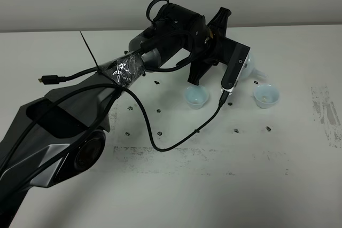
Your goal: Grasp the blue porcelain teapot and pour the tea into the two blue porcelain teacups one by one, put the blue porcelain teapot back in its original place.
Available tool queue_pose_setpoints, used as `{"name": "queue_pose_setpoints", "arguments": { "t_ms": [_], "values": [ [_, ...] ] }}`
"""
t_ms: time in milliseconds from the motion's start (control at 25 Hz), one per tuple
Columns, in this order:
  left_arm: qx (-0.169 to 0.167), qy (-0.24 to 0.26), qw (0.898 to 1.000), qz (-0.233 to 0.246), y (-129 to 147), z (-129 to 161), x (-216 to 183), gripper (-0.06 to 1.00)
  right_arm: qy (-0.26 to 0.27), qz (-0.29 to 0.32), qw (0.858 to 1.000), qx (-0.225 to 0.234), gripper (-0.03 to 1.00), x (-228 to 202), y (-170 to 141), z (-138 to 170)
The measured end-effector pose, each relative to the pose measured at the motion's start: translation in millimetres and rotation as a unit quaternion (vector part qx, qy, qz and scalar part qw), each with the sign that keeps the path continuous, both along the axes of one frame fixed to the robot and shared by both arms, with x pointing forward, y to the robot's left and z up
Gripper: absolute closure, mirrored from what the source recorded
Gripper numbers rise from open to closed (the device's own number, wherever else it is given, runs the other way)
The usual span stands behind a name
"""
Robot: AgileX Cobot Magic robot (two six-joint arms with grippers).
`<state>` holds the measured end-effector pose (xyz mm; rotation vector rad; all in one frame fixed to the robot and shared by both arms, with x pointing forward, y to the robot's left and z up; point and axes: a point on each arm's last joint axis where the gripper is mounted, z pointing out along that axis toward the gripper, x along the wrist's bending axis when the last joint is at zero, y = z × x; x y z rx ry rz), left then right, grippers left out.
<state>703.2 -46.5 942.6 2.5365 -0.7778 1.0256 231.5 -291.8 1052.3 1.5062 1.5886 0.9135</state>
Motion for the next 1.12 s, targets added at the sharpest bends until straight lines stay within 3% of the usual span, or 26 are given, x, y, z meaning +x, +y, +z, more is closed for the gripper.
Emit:
{"name": "queue_pose_setpoints", "arguments": {
  "t_ms": [200,600,840,1120],
  "values": [
    [-0.004,-0.028,0.999,-0.016,-4.9,3.1,0.0,0.91,0.000,0.000,1.000,0.000,0.49,0.0,0.0,0.0],
    [0.027,-0.063,0.996,-0.064,-6.0,4.1,0.2,0.91,0.000,0.000,1.000,0.000,0.49,0.0,0.0,0.0],
    [0.007,-0.098,0.990,-0.105,-13.3,9.2,-0.6,0.91,0.000,0.000,1.000,0.000,0.49,0.0,0.0,0.0],
    [0.016,-0.110,0.986,-0.122,-14.0,9.6,-0.8,0.91,0.000,0.000,1.000,0.000,0.49,0.0,0.0,0.0]
  ]
}}
